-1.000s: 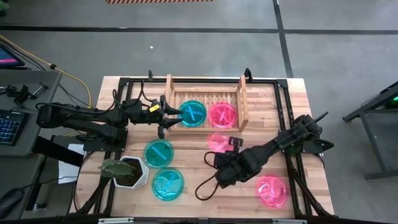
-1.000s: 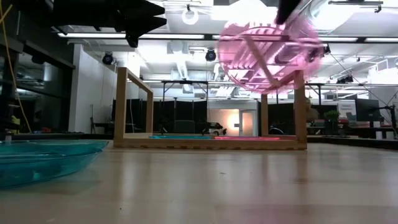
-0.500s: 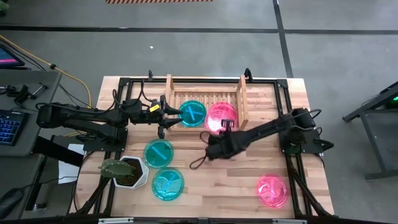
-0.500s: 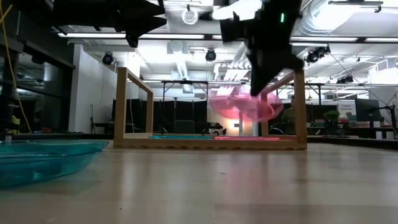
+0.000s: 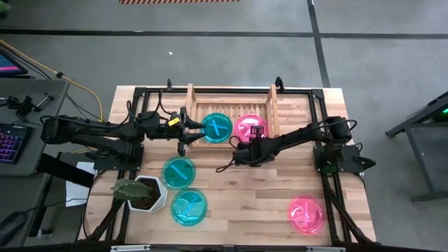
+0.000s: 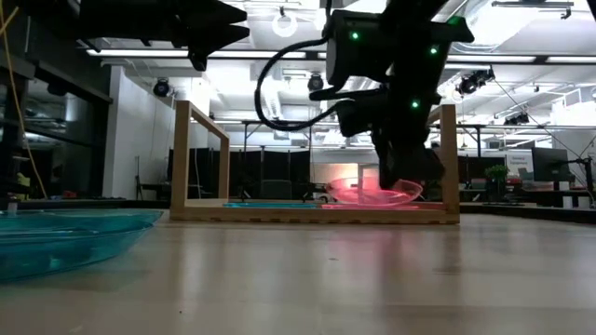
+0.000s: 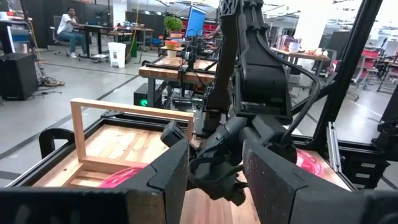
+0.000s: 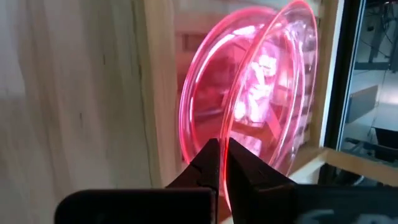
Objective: Place and stack plates onto a shelf
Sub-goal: Stack the pink plate on top of the pink plates on the shelf
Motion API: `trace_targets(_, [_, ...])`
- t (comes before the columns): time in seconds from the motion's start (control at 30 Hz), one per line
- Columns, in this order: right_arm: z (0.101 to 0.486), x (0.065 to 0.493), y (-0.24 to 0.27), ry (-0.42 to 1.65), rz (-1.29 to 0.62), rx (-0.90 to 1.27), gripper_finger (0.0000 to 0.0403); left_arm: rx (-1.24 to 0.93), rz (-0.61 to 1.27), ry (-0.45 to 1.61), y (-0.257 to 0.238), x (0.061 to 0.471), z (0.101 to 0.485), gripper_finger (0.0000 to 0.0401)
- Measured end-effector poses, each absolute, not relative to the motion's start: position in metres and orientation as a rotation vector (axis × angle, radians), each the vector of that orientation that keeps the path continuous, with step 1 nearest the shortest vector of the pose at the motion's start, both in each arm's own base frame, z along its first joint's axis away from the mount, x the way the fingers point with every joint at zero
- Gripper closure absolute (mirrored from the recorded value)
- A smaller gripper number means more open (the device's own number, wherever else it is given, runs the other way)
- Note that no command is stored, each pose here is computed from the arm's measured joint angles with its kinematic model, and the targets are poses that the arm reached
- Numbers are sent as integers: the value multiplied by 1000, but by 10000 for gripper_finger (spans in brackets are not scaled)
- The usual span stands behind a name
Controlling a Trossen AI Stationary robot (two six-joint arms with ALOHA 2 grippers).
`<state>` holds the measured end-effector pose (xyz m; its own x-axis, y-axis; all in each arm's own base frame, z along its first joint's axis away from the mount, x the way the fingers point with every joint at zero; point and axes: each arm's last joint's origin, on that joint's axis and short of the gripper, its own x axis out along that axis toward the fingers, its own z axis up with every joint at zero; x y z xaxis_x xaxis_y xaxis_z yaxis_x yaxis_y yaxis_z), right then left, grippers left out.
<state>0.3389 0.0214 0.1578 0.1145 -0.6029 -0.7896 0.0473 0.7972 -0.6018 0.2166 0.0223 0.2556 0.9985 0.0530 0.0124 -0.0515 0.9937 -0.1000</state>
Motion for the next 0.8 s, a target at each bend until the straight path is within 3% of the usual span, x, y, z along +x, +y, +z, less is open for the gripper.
trace_targets(0.53, [157, 343, 13, 1377, -478, -407, 394, -100, 55, -15, 22, 217, 256, 261])
trace_targets(0.8, [157, 339, 12, 1403, -510, -454, 296, -100, 55, -15, 22, 217, 256, 261])
